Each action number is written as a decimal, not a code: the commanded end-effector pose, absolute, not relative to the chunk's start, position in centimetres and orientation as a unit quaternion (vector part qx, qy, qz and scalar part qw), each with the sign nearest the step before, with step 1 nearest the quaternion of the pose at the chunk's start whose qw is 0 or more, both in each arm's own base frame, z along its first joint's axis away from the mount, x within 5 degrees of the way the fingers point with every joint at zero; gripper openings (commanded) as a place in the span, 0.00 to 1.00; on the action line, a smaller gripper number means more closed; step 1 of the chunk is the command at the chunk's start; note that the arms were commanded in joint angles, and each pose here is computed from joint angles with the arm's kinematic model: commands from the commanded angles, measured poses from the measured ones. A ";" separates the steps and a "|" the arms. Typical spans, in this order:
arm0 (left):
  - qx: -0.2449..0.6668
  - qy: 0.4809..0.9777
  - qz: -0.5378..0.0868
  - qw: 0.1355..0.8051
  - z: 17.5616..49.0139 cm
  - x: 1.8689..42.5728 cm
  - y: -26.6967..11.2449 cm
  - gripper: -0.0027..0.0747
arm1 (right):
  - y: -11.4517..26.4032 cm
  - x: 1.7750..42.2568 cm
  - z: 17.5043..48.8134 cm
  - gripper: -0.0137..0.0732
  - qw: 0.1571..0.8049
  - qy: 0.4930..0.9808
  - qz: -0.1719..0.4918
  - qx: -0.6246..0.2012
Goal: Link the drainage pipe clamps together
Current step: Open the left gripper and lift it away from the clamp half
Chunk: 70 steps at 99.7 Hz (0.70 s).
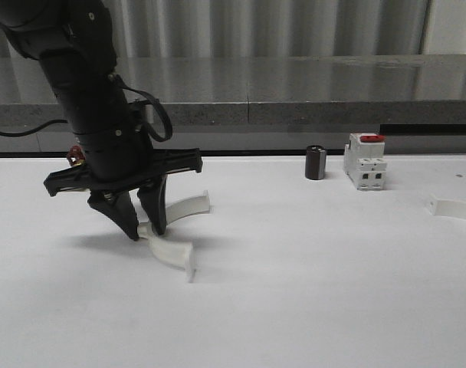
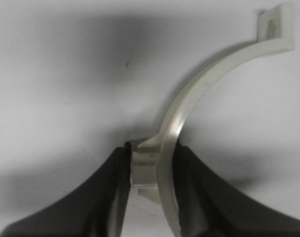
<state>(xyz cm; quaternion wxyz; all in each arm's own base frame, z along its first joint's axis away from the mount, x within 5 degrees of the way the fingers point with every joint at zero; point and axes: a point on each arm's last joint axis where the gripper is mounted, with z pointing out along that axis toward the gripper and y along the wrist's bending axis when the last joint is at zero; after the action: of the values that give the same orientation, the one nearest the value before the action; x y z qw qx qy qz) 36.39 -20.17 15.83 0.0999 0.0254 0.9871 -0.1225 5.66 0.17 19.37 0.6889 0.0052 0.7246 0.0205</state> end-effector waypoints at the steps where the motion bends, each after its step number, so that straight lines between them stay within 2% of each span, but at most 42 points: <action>1: 0.024 0.980 -0.144 0.134 18.7 36.5 -20.7 0.54 | 0.1 5.5 20.7 0.02 0.727 0.686 0.015 0.007; 11: 0.024 0.980 -0.144 0.134 18.7 36.5 -20.7 0.74 | 0.1 5.5 20.7 0.02 0.727 0.686 0.015 0.007; 18: 0.029 0.980 -0.144 0.137 18.8 36.6 -20.7 0.80 | 0.1 5.5 20.7 0.02 0.727 0.686 0.015 0.007; 32: 0.063 0.974 -0.145 0.163 20.4 36.4 -20.5 0.80 | 0.1 5.5 20.7 0.02 0.727 0.686 0.015 0.007; 47: 0.102 0.958 -0.151 0.222 24.4 35.8 -19.8 0.80 | 0.1 5.5 20.7 0.02 0.727 0.686 0.015 0.007; 70: 0.114 0.931 -0.144 0.316 31.1 33.9 -14.5 0.80 | 0.1 5.5 20.7 0.02 0.727 0.686 0.015 0.007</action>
<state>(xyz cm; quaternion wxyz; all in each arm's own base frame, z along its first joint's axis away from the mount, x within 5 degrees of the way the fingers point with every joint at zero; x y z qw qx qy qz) 34.95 -16.67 26.53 0.2402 0.1114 0.9543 -0.1382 5.66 0.17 19.37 0.6889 0.0052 0.7246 0.0205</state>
